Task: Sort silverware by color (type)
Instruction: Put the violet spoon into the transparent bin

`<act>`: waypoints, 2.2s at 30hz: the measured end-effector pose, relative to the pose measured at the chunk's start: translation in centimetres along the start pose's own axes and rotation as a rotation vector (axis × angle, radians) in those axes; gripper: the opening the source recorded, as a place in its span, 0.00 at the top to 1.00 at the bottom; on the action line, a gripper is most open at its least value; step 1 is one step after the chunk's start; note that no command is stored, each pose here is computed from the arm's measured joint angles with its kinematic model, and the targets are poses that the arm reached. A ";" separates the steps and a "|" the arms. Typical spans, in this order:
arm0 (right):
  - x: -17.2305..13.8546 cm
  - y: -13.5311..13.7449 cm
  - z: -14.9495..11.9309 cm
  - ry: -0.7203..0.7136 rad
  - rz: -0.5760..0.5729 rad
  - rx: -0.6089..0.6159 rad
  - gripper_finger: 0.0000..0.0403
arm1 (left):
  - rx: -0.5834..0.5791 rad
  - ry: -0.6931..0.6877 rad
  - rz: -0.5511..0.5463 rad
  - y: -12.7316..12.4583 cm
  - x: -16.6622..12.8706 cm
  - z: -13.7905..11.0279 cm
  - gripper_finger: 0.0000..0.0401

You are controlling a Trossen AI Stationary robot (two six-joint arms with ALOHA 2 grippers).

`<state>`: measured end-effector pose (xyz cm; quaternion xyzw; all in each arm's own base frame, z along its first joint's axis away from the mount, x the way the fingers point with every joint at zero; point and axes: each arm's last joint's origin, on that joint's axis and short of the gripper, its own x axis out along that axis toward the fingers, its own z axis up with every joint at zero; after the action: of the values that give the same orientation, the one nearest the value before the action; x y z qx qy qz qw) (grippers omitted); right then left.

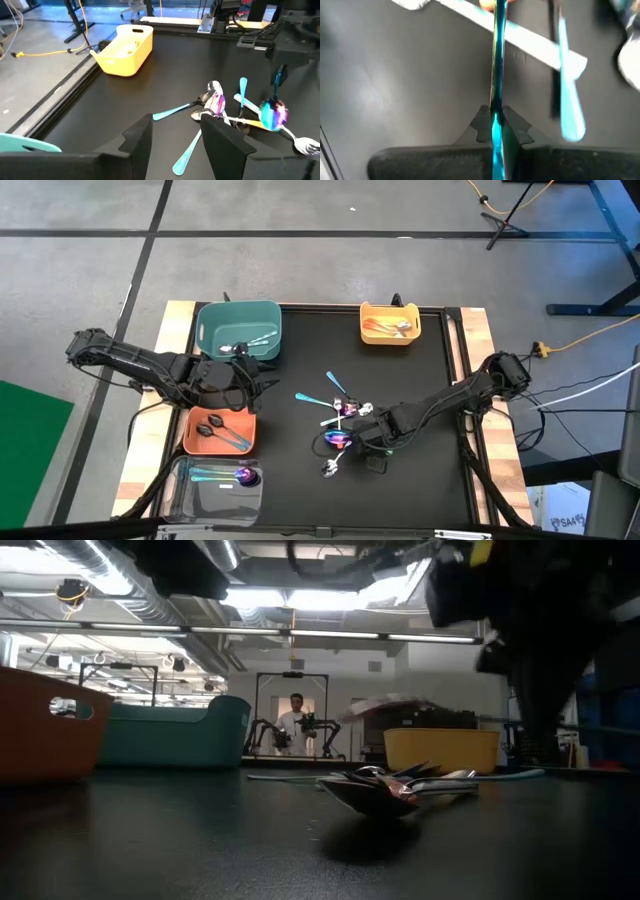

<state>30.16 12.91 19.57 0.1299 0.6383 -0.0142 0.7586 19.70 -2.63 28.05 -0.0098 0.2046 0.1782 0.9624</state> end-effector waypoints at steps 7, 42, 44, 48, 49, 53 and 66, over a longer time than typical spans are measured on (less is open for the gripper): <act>-1.8 -0.1 2.6 -0.190 -0.060 -0.062 1.00 | 0.033 -0.063 -0.038 0.2 -0.8 0.7 0.60; -10.3 -8.5 14.8 -1.359 -0.041 -0.314 1.00 | -0.122 -0.389 -0.194 3.7 -7.9 3.0 0.60; -10.4 -8.4 14.8 -1.365 -0.039 -0.315 1.00 | -0.094 -0.408 -0.189 3.3 -7.3 3.4 0.60; -10.3 -8.4 14.8 -1.361 -0.039 -0.316 1.00 | -0.045 -0.436 -0.178 2.3 -5.9 4.1 0.60; -10.3 -8.4 14.8 -1.361 -0.038 -0.316 1.00 | -0.034 -0.438 -0.175 2.0 -5.4 4.2 0.60; -10.3 -8.4 14.8 -1.361 -0.032 -0.321 1.00 | -0.005 -0.443 -0.145 1.1 -3.9 4.5 0.60; -10.5 -8.1 14.7 -1.369 0.051 -0.388 1.00 | 0.009 -0.409 -0.110 -0.5 -1.1 4.3 0.60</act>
<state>40.94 0.45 30.54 -0.0307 0.0065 0.0391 0.9987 20.59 -3.04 32.38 0.0199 0.0050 0.1226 0.9922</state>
